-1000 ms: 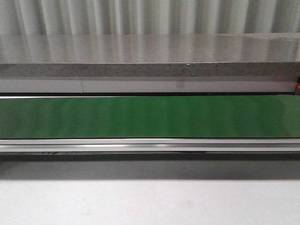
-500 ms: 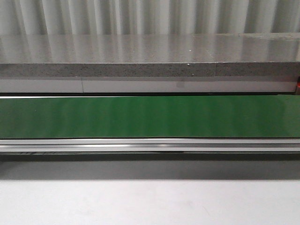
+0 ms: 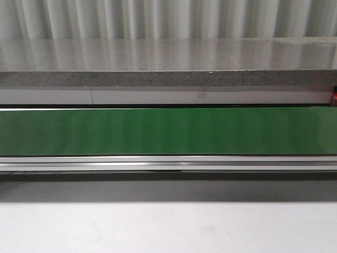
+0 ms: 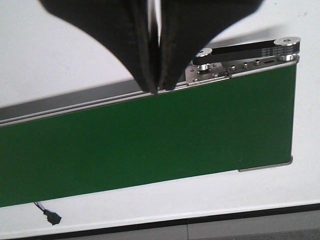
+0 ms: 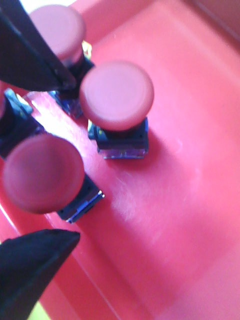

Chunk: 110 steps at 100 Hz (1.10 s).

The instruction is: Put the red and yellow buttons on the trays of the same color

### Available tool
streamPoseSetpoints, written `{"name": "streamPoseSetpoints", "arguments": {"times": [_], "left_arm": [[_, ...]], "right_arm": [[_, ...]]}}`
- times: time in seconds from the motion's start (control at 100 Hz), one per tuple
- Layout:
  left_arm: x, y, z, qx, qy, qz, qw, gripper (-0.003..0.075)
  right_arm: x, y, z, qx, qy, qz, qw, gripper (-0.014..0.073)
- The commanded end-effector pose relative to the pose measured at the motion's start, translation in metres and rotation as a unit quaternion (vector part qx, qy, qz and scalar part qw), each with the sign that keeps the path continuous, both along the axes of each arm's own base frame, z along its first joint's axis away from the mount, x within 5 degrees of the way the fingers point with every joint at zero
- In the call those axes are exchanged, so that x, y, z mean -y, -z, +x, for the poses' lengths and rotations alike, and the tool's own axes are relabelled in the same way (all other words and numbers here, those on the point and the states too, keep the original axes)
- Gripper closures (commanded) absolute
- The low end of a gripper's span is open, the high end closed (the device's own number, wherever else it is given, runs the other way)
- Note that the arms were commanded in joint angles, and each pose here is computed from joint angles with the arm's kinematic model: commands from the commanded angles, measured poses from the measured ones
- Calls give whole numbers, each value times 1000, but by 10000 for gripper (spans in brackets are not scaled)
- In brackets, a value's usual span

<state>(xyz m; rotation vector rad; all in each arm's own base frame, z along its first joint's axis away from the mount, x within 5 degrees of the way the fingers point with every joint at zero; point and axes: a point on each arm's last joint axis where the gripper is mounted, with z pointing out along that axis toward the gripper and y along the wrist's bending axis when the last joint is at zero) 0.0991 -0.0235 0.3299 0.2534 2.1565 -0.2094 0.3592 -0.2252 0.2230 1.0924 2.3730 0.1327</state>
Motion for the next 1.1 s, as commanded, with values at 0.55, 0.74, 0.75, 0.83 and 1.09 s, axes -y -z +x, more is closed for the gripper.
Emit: {"name": "streamPoseSetpoints", "arguments": {"times": [0.55, 0.74, 0.75, 0.83, 1.09], "left_arm": [[1, -13, 2, 39, -1, -16, 999, 740], [1, -13, 2, 39, -1, -16, 999, 740], [1, -13, 2, 39, -1, -16, 999, 740], [1, -13, 2, 39, -1, -16, 999, 740], [1, -13, 2, 39, -1, -16, 999, 740]], "right_arm": [[-128, -163, -30, 125, -181, -144, 965, 659], [-172, -177, -45, 131, -243, -138, 951, 662], [-175, -176, -45, 131, -247, -137, 950, 662], [-190, -179, -56, 142, -265, -138, 944, 662], [-221, -178, -102, 172, -315, -154, 921, 662]]}}
